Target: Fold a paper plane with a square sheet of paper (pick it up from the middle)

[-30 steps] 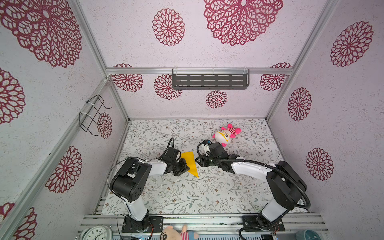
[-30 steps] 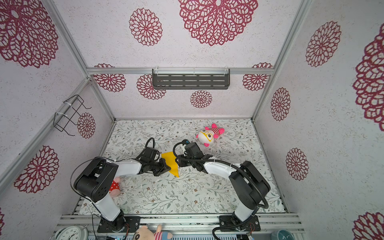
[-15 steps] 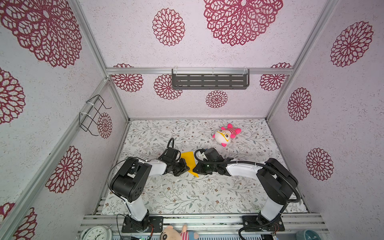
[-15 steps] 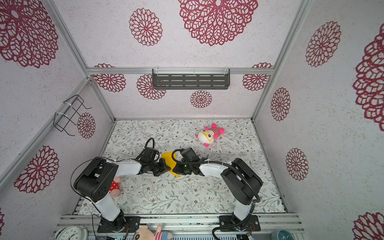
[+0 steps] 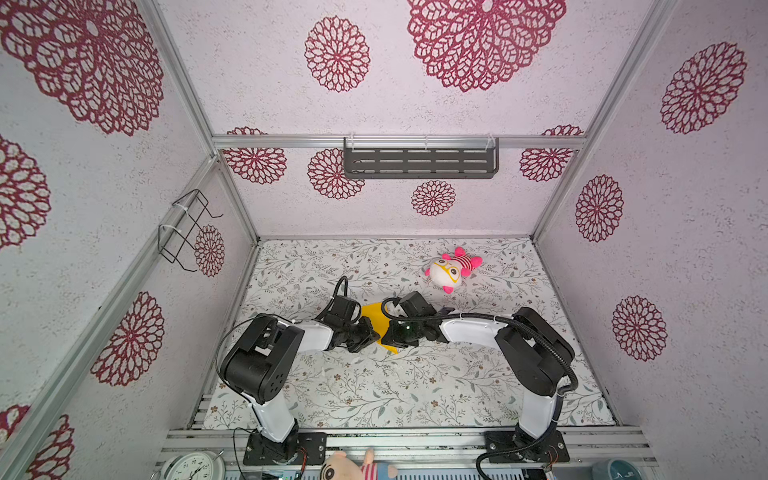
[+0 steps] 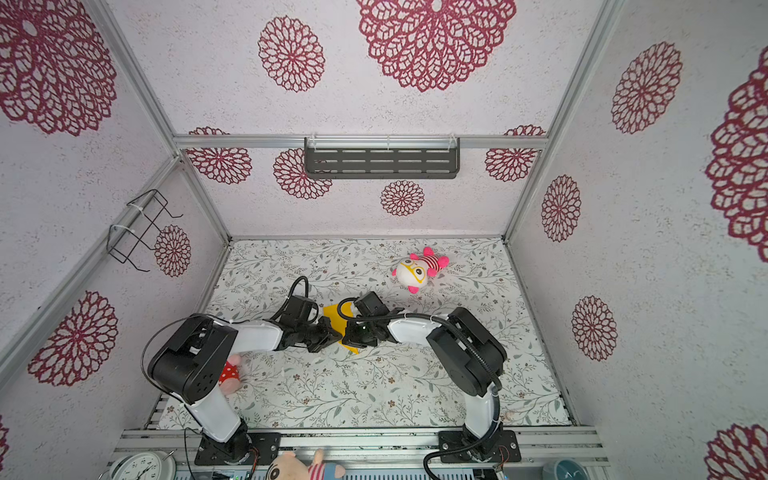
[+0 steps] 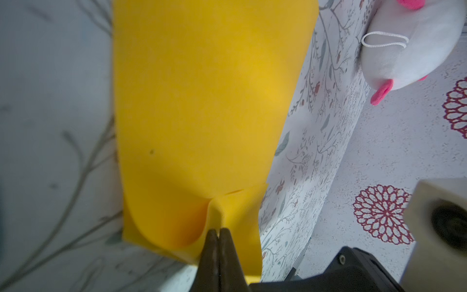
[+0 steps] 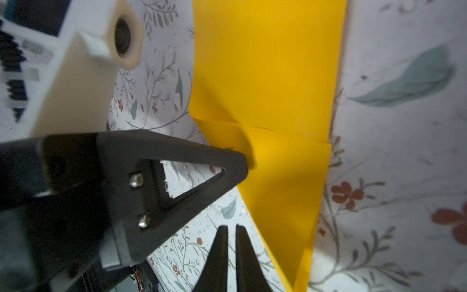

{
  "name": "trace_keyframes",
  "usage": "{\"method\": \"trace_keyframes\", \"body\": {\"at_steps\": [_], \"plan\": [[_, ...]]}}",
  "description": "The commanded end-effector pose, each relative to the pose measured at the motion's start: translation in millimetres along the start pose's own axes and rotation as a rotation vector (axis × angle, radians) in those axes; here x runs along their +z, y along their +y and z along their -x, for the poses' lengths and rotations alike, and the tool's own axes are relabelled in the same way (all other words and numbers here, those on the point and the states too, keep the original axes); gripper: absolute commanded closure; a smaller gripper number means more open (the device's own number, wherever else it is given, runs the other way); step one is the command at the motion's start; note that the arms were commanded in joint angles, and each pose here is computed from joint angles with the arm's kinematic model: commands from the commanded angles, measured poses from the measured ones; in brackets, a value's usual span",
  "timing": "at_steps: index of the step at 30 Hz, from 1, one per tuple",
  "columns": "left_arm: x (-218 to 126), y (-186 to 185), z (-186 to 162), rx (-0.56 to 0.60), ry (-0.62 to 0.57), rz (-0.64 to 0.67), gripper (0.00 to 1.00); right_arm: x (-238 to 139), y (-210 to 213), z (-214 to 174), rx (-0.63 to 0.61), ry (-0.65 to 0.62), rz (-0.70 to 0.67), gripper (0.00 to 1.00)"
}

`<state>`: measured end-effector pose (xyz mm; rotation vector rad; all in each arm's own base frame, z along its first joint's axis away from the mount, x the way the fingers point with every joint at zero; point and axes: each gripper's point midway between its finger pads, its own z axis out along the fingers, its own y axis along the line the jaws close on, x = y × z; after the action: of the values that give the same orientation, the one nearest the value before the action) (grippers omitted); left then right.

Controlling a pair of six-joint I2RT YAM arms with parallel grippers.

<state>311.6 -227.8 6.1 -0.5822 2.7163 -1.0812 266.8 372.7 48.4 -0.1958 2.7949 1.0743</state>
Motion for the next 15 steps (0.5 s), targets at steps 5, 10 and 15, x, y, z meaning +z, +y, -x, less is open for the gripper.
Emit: {"method": "trace_keyframes", "body": {"at_steps": [5, 10, 15], "plan": [[7, 75, -18, -0.094, 0.006, 0.248, 0.99, 0, -9, -6, -0.003, 0.048, -0.044, 0.88], [8, 75, -18, -0.094, 0.008, 0.247, 0.99, 0, -15, -8, 0.000, 0.054, -0.069, 0.88], [8, 77, -18, -0.096, 0.012, 0.253, 1.00, 1, -22, -9, 0.003, 0.059, -0.097, 0.88]]}}
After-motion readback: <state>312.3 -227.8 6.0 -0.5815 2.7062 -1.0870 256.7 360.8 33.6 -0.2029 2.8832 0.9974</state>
